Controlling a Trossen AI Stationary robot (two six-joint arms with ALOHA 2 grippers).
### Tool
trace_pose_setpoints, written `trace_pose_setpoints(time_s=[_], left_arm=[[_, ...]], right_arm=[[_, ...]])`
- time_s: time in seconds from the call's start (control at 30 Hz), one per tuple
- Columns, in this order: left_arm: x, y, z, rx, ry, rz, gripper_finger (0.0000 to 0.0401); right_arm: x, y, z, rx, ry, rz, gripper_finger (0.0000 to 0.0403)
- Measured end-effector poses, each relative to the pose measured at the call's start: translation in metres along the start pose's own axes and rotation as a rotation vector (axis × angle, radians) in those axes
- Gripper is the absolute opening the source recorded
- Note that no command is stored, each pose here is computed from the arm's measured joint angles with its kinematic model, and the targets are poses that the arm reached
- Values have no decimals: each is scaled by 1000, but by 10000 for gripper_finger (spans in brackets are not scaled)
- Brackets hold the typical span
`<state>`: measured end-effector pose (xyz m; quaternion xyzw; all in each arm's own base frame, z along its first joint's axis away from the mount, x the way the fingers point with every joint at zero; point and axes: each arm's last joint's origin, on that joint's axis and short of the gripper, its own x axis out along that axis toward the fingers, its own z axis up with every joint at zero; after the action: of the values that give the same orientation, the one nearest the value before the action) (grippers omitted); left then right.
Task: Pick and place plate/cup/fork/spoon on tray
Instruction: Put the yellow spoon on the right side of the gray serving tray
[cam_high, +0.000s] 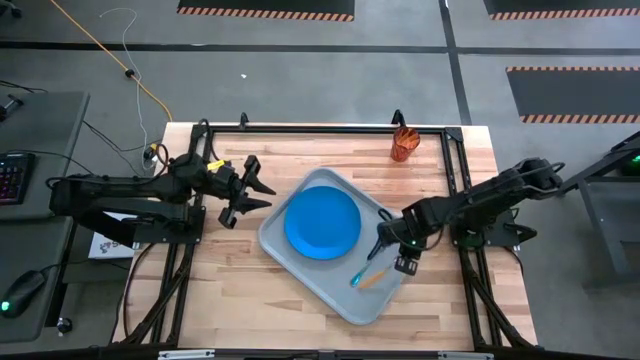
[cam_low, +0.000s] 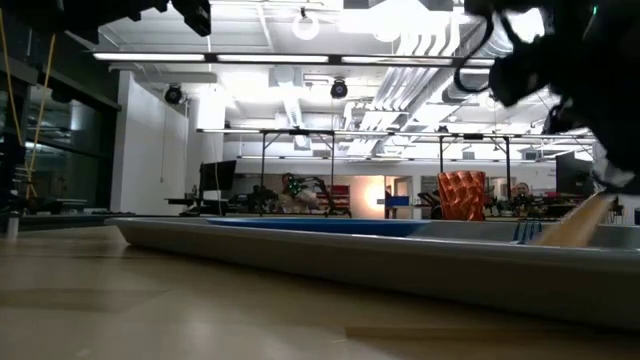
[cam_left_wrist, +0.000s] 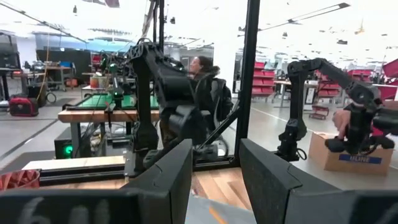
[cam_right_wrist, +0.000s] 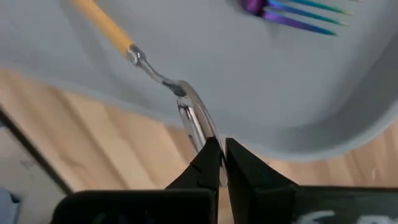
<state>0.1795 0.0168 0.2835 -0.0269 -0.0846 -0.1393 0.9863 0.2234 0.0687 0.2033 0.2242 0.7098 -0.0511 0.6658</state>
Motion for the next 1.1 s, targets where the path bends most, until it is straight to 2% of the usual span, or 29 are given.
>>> trace_pose_setpoints(time_s=[0.23, 0.4, 0.73, 0.87, 1.1], left_arm=[[0, 0, 0, 0, 0, 0, 124], [0, 0, 0, 0, 0, 0, 124], [0, 0, 0, 0, 1, 0, 124], [0, 0, 0, -1, 2, 0, 124], [0, 0, 0, -1, 2, 0, 124]], right_arm=[[22, -23, 2, 5, 6, -21, 0], [30, -29, -2, -9, 37, -11, 0], [31, -17, 0, -291, 15, 108, 1], [32, -17, 1, -329, 6, 111, 0], [49, -17, 9, -472, 49, 89, 0]])
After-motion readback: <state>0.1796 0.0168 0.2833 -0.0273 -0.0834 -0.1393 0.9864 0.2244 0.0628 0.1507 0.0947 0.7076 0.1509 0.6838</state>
